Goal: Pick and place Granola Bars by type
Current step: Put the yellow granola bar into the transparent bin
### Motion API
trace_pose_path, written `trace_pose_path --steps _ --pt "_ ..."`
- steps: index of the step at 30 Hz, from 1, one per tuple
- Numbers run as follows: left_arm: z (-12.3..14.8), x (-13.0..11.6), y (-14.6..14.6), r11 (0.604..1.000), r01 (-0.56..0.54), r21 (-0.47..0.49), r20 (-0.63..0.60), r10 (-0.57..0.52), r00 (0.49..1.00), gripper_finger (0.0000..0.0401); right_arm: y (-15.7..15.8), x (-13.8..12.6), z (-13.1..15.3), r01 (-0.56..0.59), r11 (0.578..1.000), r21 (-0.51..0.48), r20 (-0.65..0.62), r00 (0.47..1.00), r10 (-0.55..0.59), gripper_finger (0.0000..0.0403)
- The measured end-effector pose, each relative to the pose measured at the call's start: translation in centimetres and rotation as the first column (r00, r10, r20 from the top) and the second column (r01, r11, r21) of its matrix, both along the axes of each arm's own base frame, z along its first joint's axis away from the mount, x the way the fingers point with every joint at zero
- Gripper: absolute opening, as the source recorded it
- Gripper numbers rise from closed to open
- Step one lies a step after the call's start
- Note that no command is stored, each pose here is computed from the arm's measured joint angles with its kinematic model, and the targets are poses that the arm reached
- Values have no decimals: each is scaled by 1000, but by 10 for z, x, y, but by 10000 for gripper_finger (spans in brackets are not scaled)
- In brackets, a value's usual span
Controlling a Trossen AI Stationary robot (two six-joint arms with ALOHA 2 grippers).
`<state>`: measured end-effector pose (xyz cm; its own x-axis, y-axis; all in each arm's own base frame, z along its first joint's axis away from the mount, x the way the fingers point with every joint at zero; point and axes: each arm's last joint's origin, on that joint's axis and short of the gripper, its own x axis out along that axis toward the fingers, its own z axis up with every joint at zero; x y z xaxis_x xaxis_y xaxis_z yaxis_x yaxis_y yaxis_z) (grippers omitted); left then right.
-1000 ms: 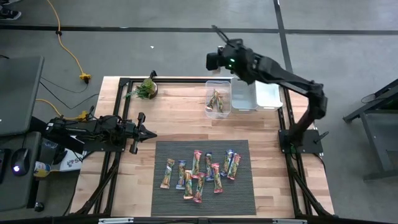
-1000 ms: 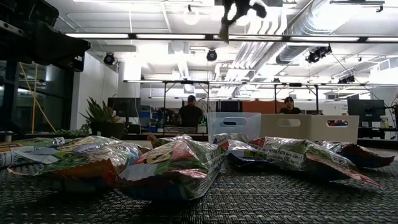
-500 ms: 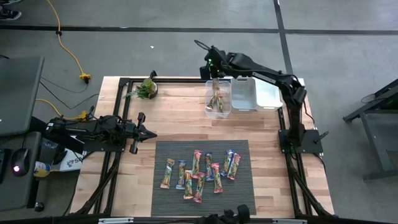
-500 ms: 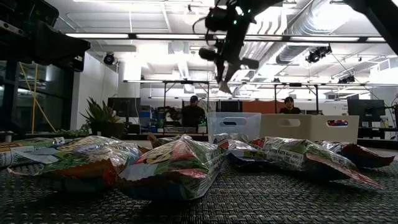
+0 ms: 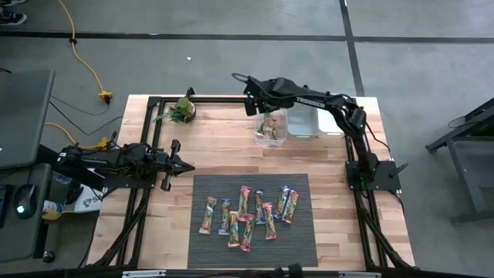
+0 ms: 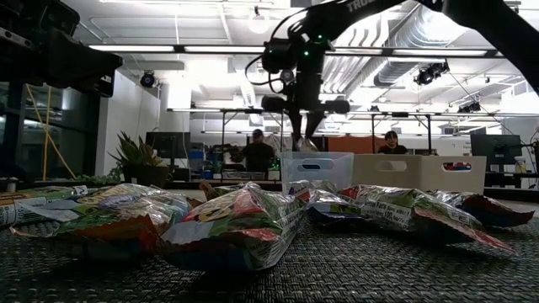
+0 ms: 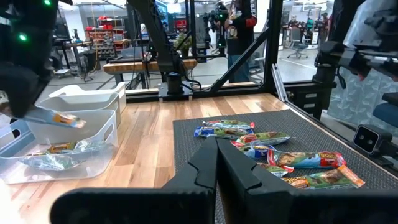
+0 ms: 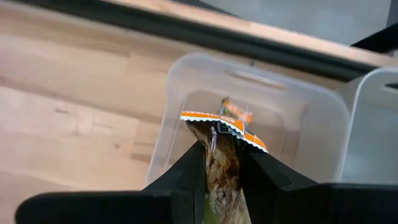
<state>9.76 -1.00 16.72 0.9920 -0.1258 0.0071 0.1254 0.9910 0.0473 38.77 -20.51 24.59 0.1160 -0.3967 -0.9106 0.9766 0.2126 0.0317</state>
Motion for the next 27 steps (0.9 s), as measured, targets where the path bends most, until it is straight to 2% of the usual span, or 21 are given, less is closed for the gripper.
trace_pose_path --steps 11,21,27 --pt "0 0 0 1000 0 0 0 0 1000 1 9 6 -20 17 999 29 -72 997 -15 71" --pt "0 0 0 1000 0 0 0 0 1000 1 15 0 -53 14 994 109 -78 997 -5 71" --pt "0 0 0 1000 0 0 0 0 1000 1 16 2 -58 -7 994 111 -53 999 12 71"
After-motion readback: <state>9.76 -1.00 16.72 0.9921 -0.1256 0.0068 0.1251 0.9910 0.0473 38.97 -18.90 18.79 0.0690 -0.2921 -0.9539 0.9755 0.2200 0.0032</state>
